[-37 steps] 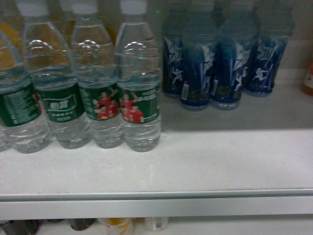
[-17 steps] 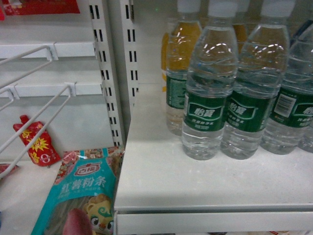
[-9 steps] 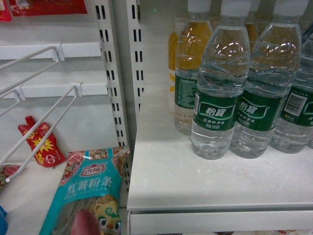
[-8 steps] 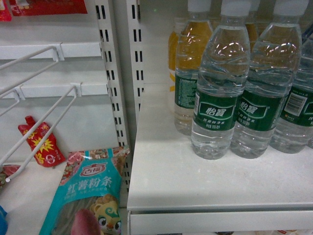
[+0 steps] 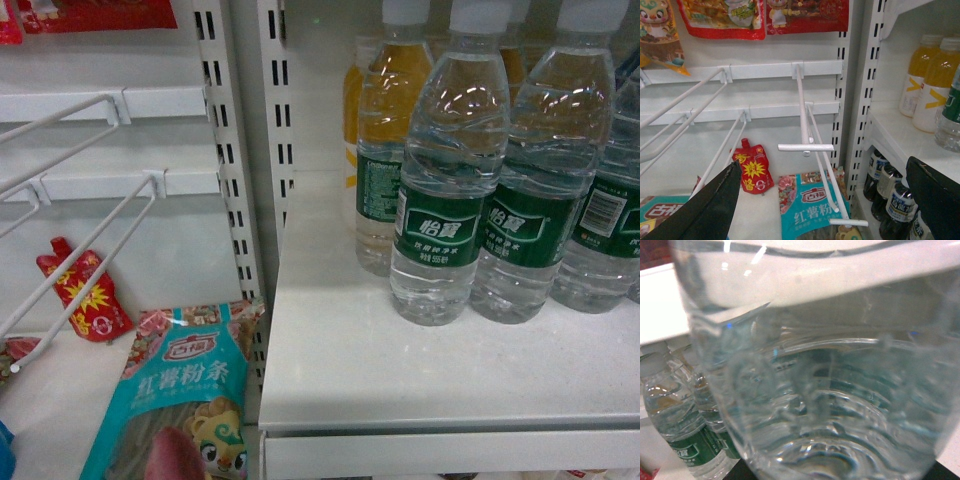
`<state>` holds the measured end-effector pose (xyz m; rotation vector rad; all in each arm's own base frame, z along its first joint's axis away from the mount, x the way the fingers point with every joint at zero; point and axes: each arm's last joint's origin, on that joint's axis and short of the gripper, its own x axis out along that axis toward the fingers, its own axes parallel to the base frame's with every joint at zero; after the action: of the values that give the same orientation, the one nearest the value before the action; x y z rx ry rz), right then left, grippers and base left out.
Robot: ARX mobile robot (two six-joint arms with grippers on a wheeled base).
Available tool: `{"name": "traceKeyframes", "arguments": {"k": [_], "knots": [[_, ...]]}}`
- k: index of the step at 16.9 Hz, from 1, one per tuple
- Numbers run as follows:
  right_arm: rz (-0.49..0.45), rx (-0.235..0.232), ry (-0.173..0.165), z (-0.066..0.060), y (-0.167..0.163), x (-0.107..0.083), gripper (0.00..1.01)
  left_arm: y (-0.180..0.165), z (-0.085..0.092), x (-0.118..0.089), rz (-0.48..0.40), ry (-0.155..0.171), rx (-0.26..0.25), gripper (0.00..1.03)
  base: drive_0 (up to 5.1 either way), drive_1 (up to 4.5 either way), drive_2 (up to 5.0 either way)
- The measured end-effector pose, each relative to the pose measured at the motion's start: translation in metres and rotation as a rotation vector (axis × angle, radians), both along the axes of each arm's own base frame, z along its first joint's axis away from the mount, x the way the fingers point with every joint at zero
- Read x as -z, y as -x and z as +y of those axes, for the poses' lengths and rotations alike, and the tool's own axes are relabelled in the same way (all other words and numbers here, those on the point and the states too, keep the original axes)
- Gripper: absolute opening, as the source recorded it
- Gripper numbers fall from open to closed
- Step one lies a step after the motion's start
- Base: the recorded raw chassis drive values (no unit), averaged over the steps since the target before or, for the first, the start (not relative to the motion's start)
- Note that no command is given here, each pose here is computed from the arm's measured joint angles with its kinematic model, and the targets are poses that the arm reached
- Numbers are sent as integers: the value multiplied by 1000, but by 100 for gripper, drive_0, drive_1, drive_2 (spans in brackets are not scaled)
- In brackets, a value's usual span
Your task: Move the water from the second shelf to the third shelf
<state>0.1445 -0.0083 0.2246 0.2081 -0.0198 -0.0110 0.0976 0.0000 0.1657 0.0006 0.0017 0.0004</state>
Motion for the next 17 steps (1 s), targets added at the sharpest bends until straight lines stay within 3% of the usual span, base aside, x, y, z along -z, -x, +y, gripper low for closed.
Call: {"name": "traceKeyframes", "arguments": {"k": [3, 8, 11, 15, 17], "knots": [[98, -101, -4, 13, -14, 13, 40, 0, 0, 0, 0, 0, 0, 98, 0, 0, 0], [124, -86, 31, 23, -38, 37, 40, 0, 0, 0, 0, 0, 0, 98, 0, 0, 0], [116, -98, 31, 28, -47, 44, 40, 0, 0, 0, 0, 0, 0, 98, 0, 0, 0], [112, -110, 29, 29, -43, 39, 39, 0, 0, 0, 0, 0, 0, 98, 0, 0, 0], [92, -120, 29, 22, -37, 36, 39, 0, 0, 0, 0, 0, 0, 98, 0, 0, 0]]}}
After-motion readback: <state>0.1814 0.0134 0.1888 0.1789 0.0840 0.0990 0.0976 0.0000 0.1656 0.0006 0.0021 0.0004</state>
